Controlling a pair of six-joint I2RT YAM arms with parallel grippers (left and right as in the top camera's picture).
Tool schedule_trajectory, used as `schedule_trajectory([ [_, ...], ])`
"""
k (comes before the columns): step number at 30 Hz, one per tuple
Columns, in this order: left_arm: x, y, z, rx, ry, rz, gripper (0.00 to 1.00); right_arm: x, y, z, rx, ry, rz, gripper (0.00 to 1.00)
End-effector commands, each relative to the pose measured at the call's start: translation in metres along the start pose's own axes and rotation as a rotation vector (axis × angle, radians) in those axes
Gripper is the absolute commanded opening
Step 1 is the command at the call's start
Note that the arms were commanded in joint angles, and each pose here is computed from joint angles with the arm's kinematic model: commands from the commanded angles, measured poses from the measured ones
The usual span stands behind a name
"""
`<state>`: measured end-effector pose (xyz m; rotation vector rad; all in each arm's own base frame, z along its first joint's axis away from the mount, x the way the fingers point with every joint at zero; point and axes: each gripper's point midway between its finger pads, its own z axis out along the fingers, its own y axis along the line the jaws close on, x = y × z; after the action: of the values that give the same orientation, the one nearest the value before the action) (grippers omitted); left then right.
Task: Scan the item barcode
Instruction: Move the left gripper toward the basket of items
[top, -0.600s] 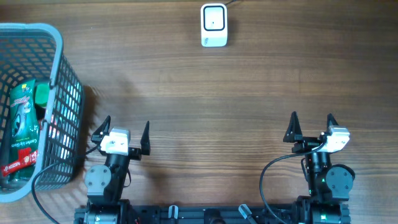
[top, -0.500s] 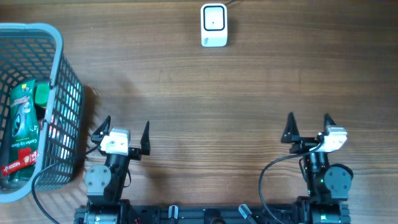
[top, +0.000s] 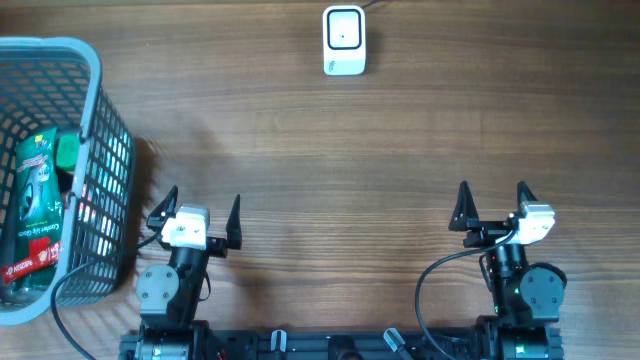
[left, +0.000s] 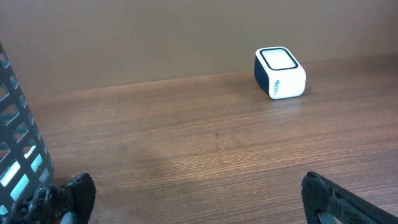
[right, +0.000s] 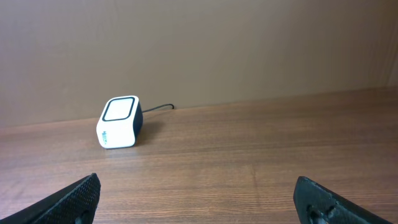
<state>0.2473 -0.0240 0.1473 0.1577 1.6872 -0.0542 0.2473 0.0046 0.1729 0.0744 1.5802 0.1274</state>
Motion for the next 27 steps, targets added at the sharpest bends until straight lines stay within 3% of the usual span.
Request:
schedule_trajectory([
  [1,0.0007,-0.0009,-0.0002,0.007,-0.004,0.012,1.00,-0.0017,0.0002,-0.0004,0.001,-0.009,0.004,1.00],
  [27,0.0007,-0.0009,-0.0002,0.007,-0.004,0.012,1.00,0.0020,0.0003,0.0006,0.000,0.007,0.005,1.00],
])
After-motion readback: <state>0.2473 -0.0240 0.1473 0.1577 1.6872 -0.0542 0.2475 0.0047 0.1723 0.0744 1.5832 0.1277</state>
